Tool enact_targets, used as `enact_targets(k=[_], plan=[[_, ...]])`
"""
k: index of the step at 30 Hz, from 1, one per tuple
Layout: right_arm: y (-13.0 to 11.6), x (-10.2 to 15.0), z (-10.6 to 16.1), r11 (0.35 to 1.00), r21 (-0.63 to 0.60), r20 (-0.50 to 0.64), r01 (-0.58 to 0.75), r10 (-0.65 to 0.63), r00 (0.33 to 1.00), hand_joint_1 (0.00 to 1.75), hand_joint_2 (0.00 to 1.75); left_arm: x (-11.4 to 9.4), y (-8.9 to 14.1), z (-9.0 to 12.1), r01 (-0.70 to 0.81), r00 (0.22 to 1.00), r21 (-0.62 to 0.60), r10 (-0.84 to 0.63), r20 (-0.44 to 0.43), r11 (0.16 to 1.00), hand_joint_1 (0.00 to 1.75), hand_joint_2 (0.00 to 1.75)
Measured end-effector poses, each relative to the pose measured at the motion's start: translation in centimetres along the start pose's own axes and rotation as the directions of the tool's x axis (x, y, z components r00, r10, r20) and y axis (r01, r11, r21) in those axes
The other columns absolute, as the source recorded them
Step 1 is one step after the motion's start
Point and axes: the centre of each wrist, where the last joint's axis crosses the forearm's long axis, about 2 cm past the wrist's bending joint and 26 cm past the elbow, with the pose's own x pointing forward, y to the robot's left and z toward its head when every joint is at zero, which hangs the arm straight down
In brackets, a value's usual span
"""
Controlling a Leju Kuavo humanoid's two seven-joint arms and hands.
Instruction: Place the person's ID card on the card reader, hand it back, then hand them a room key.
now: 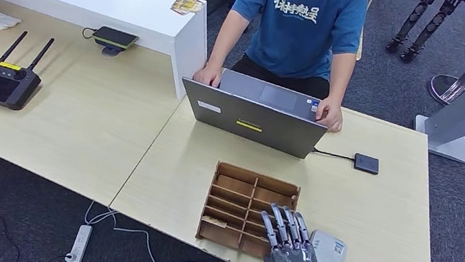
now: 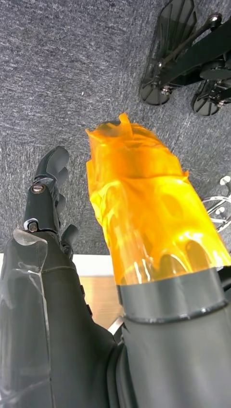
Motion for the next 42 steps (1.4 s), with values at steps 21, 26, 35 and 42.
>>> enact_targets(k=[21,26,35,42], plan=[[0.0,-0.5,-0.3,0.993,0.115,-0.011,-0.009,0.01,1.0,0.0,1.75,0.0,0.0,0.0,-0.025,1.0,0.004,0.025,0.008,1.0,0.0,0.0],[-0.2,-1.2,-0.1,0.992,0.127,-0.018,-0.027,0.03,0.999,0.0,1.75,0.0,0.0,0.0,-0.03,0.999,0.004,0.03,0.011,1.0,0.0,0.0],[-0.3,-1.4,-0.2,0.99,0.138,-0.024,-0.022,0.026,0.999,0.0,1.75,0.0,0.0,0.0,-0.032,0.999,0.004,0.032,0.012,0.999,0.0,0.0],[-0.5,-1.6,-0.3,0.987,0.161,-0.037,0.015,-0.009,0.999,0.0,1.75,0.0,0.0,0.0,-0.041,0.999,0.007,0.041,0.016,0.999,0.0,0.0]])
